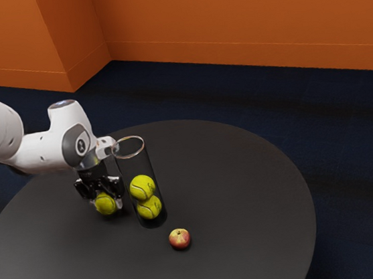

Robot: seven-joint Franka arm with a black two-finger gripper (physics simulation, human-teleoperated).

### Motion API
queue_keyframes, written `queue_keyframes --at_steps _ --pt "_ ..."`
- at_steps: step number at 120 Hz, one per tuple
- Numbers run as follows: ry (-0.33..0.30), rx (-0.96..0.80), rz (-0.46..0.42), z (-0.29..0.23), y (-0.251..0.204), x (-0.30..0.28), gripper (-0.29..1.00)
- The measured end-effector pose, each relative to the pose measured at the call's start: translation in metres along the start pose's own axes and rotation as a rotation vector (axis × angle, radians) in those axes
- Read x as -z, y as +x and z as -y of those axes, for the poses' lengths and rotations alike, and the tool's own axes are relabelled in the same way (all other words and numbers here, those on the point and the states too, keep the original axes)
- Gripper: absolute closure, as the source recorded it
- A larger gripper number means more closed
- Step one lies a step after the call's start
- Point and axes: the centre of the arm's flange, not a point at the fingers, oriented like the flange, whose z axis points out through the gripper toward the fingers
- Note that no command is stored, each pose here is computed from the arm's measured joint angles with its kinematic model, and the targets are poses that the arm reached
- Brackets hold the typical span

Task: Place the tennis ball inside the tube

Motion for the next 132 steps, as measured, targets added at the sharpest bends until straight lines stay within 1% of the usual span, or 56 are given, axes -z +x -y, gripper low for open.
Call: queue_keyframes --at_steps 4,29,46,60,66,72,80,92,104,116,132 --pt "-0.001 -0.003 -0.015 -0.001 0.000 0.010 0.38" --pt "0.017 0.005 -0.086 0.023 -0.003 0.073 0.37" --pt "0.033 0.001 -0.145 0.033 0.016 0.152 0.38" --pt "0.041 -0.027 -0.151 0.018 0.034 0.223 0.38" --pt "0.042 -0.060 -0.140 -0.003 0.039 0.245 0.38" --pt "0.039 -0.099 -0.112 -0.028 0.041 0.254 0.38" --pt "0.034 -0.149 -0.063 -0.062 0.037 0.254 0.38" --pt "0.033 -0.192 0.002 -0.092 0.028 0.247 0.38" --pt "0.035 -0.221 0.044 -0.114 0.019 0.243 0.38" --pt "0.035 -0.247 0.066 -0.135 0.008 0.243 0.38" --pt "0.034 -0.253 0.087 -0.146 -0.003 0.243 0.38"
